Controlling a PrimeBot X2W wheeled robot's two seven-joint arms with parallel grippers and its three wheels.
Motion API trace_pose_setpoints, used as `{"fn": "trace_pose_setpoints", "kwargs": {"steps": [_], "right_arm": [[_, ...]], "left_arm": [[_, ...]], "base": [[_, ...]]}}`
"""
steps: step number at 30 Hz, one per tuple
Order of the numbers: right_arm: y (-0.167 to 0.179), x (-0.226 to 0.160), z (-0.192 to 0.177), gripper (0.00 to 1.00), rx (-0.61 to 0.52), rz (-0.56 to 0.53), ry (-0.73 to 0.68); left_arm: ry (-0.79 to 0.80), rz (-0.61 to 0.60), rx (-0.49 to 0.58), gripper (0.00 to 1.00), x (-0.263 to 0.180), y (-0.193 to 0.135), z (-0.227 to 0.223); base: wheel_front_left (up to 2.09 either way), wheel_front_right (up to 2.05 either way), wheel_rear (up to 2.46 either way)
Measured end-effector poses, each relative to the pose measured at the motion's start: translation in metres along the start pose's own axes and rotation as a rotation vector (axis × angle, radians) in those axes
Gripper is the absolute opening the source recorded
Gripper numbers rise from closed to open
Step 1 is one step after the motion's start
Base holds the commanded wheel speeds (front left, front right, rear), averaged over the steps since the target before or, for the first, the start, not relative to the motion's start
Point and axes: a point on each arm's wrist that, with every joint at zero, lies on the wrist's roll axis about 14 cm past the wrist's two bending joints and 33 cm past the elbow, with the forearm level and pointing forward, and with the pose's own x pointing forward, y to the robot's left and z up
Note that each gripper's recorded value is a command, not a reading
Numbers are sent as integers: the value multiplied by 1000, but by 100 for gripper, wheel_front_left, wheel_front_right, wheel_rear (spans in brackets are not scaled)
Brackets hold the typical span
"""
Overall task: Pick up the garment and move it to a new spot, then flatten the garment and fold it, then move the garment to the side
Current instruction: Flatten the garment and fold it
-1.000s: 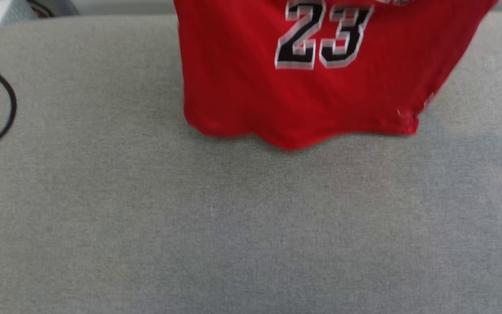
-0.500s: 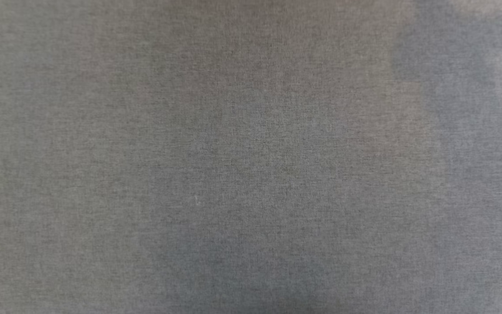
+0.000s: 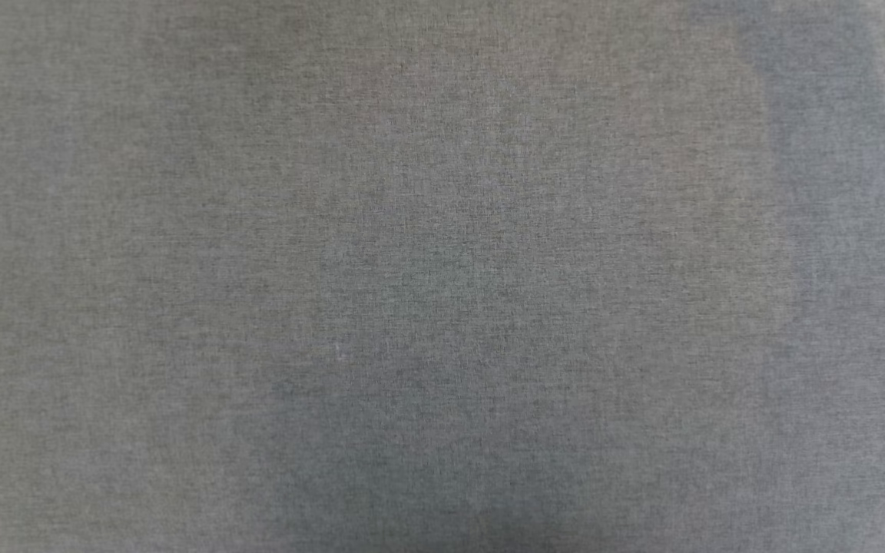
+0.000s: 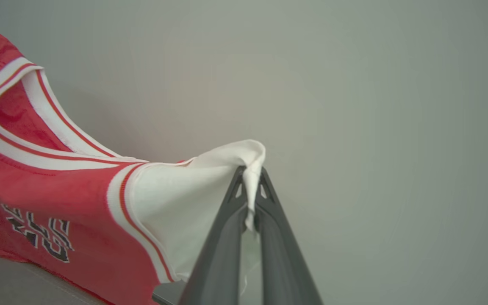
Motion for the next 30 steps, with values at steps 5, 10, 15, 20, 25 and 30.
{"fn": "trace_pose_setpoints", "kwargs": {"steps": [5, 10, 15, 20, 25, 30], "right_arm": [[26, -21, -33, 0, 52, 58, 57], [56, -59, -64, 0, 94, 133, 131], [72, -114, -94, 0, 135, 182, 224], [86, -179, -120, 0, 163, 232, 332], [107, -241, -142, 0, 224, 259, 429], [112, -294, -156, 0, 259, 249, 504]], "left_arm": [[78, -5, -57, 0, -30, -8, -35], [170, 5, -118, 0, -77, -15, -67], [271, 27, -178, 0, -138, -30, -95], [402, 66, -266, 0, -221, -53, -125], [555, 62, -286, 0, -306, -87, -146], [624, 94, -307, 0, -357, -101, -145]], "base": [[0, 0, 0], [0, 0, 0], [0, 0, 0], [0, 0, 0], [0, 0, 0], [0, 0, 0]]}}
